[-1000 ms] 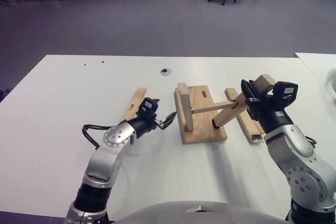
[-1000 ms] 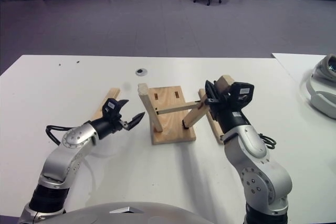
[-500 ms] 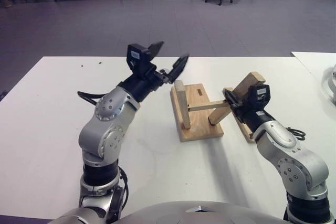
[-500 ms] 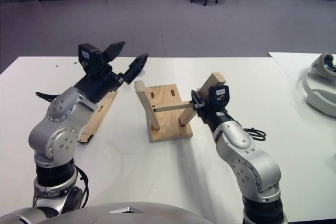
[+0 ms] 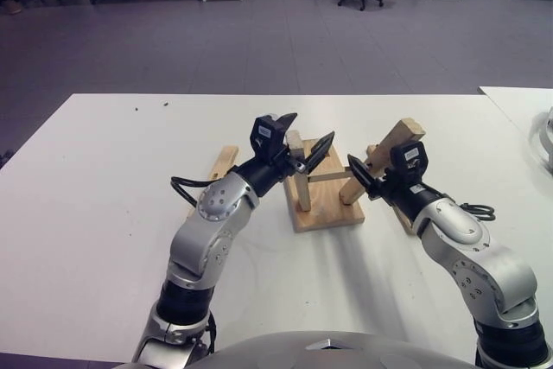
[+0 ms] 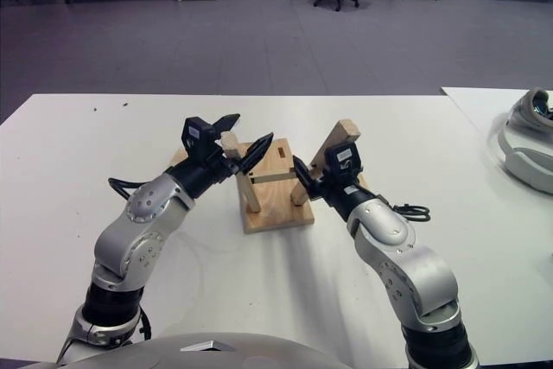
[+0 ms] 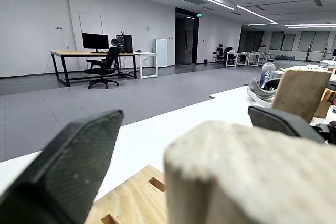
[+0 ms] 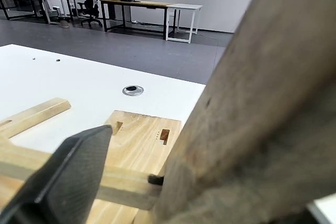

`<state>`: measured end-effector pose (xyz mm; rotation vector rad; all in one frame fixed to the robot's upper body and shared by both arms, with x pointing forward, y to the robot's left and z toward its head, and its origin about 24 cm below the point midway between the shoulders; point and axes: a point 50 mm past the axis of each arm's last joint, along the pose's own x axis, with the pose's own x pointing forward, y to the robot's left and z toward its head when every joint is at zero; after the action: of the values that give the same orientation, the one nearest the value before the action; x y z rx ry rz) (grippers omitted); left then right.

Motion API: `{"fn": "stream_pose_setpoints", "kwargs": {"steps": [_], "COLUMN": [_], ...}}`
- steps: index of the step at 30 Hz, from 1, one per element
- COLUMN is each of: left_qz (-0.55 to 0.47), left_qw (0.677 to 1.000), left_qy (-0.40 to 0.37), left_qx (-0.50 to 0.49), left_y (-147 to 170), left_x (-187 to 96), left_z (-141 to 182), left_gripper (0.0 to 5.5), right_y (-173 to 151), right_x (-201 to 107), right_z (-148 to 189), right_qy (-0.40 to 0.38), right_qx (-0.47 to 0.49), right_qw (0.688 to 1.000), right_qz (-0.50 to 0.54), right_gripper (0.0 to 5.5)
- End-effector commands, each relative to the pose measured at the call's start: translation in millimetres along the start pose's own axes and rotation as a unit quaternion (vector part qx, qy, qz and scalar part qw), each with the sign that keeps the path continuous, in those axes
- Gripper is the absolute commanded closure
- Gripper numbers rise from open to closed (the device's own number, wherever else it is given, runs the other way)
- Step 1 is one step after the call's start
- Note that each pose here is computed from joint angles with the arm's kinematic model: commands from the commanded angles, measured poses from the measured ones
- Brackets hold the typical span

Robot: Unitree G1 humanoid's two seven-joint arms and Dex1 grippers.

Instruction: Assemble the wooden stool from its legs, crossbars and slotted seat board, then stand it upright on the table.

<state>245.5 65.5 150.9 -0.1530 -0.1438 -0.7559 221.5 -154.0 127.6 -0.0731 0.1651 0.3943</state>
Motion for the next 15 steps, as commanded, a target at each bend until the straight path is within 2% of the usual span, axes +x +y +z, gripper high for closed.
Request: {"fn": "stream_pose_setpoints", "kwargs": {"steps": [1,5,7,10,11,12,14,15], "left_qz": [0.012,-0.032,-0.074,-0.102,-0.101,-0.092,-0.087,-0.095], "left_qw": [0.999,0.993,0.986,0.981,0.984,0.989,0.995,0.994], "left_qy": [-0.033,-0.112,-0.129,-0.133,-0.115,-0.083,0.004,0.046], "left_qx": [-0.012,0.025,0.072,0.097,0.096,0.081,0.052,0.035], "left_y": [9,11,12,24,33,45,60,60], "left_x": [-1,-8,-11,-7,-3,3,8,5], "left_z": [19,73,101,126,120,104,53,24], "left_gripper": [1.15,1.15,1.15,1.15,1.15,1.15,1.15,1.15], "right_y": [9,-15,-27,-36,-39,-43,-48,-44], "right_x": [0,-10,-16,-15,-7,4,17,15], "right_z": [3,56,95,137,136,119,57,32], "right_qy": [-0.016,-0.158,-0.236,-0.288,-0.264,-0.204,-0.047,0.003], "right_qx": [0.035,0.056,0.063,0.074,0.078,0.077,0.094,0.110], "right_qw": [0.996,0.980,0.958,0.936,0.944,0.961,0.984,0.982], "right_qz": [0.076,0.110,0.149,0.189,0.184,0.168,0.141,0.151], "right_gripper": [2.11,2.11,2.11,2.11,2.11,2.11,2.11,2.11]}}
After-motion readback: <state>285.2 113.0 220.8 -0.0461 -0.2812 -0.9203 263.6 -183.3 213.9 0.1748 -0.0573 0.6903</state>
